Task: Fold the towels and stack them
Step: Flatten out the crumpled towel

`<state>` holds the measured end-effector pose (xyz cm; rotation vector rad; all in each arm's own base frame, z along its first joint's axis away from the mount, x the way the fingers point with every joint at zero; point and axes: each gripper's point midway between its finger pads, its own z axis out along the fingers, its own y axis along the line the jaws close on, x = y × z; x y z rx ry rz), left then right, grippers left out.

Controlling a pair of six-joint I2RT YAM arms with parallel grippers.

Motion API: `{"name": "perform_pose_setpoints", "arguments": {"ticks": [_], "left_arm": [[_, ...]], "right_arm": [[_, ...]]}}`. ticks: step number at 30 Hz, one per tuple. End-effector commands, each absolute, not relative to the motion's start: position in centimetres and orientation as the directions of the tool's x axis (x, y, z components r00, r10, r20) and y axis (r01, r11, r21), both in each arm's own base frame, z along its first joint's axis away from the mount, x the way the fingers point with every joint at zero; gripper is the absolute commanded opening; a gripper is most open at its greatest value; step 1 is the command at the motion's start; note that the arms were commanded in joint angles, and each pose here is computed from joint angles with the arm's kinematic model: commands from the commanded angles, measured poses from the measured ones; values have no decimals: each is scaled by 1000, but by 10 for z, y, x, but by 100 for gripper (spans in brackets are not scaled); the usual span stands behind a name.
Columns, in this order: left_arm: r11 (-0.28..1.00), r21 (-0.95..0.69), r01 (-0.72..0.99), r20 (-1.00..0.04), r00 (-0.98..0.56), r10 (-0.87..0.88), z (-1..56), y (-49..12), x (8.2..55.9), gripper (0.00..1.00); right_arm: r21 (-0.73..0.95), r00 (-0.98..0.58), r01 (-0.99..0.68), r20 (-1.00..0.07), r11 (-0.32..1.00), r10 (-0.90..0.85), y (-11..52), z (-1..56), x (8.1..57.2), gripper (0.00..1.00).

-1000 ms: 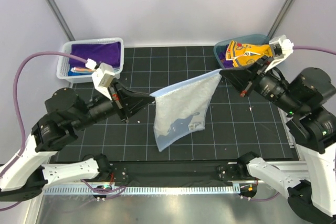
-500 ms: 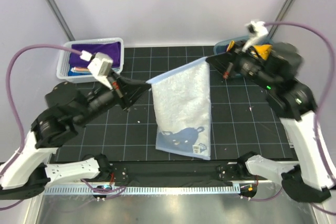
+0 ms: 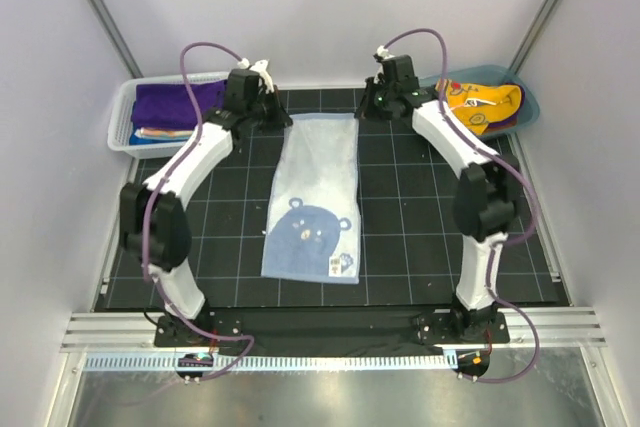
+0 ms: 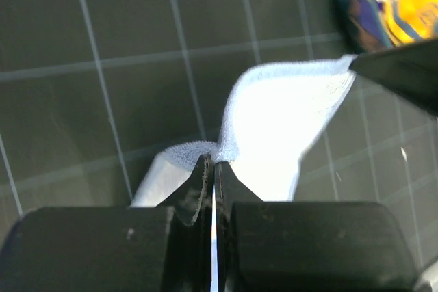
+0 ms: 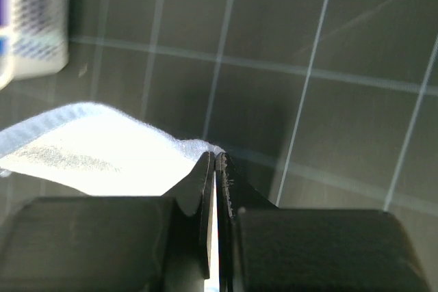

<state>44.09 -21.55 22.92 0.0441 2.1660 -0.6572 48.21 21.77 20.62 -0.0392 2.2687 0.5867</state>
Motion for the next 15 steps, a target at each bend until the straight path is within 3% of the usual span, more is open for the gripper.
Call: {"name": "perform_pose_setpoints", "arguments": {"ticks": [1, 8, 15], "left_arm": [[851, -435, 294, -815, -531, -233, 270, -206, 497, 0], [912, -346, 222, -812, -557, -173, 229, -182, 543, 0], [941, -324, 94, -790, -574, -215, 203, -161, 532, 0]], "right_arm": [[418, -613, -222, -762, 881, 208, 226, 218, 538, 1], [421, -586, -213, -777, 882, 230, 229, 204, 588, 1], [446, -593, -216, -767, 869, 246, 227, 196, 568, 1]]}}
